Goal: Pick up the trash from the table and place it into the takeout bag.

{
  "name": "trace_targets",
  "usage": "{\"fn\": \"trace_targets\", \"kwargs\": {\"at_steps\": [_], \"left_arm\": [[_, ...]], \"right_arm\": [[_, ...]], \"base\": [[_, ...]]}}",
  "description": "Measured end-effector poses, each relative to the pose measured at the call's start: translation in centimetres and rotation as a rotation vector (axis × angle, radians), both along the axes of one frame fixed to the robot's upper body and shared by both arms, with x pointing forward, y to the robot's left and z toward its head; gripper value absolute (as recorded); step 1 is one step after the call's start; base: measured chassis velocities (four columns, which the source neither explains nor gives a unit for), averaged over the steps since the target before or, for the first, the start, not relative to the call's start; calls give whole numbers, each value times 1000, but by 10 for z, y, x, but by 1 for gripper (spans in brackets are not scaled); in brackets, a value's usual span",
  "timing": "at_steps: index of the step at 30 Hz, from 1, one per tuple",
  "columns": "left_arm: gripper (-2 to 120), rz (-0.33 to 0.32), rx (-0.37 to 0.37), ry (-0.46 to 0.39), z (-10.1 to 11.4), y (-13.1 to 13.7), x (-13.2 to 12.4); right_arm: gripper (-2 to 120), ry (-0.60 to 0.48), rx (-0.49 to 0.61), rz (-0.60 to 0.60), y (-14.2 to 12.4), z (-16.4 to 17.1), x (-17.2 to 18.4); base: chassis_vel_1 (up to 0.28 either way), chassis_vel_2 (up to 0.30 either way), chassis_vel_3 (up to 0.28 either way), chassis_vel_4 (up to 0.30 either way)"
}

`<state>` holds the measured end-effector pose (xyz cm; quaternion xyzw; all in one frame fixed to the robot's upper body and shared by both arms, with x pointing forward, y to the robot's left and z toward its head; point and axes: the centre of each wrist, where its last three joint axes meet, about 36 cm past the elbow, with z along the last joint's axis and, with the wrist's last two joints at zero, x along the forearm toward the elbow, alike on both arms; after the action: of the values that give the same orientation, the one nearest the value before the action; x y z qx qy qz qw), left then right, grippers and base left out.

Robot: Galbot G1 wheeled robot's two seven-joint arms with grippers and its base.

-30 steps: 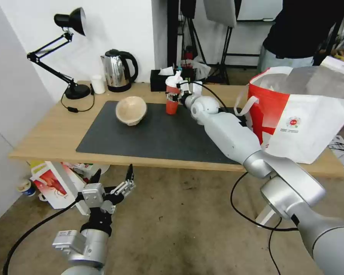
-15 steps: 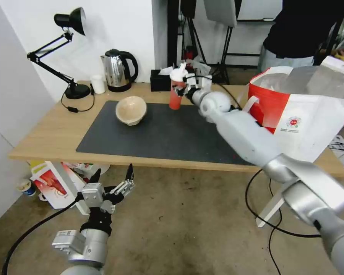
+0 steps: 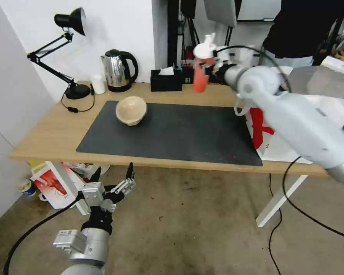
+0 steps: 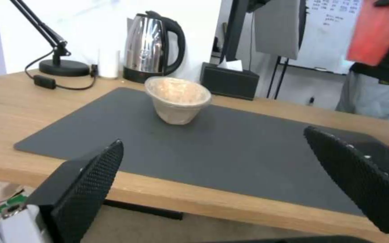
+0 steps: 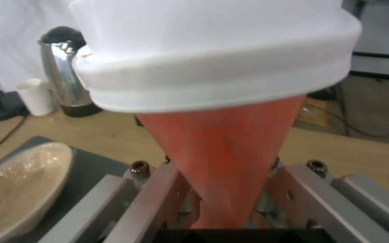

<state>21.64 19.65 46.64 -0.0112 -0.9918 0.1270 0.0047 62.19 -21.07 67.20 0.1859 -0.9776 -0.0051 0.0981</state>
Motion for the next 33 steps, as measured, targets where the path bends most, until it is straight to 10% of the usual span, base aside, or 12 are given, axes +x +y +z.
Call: {"fn": "trace_targets", "kwargs": {"at_steps": [13,33], "left_arm": [[100,-32,6,-3,-1,-1,1],[100,-45,-7,-10,-1,-4,5]], "right_arm": [[7,32,-50,-124,-59,47,-88],[7,-7,-12,-320,-164,98,-112]], "base": [[0,0,0,0],[0,0,0,0]]}}
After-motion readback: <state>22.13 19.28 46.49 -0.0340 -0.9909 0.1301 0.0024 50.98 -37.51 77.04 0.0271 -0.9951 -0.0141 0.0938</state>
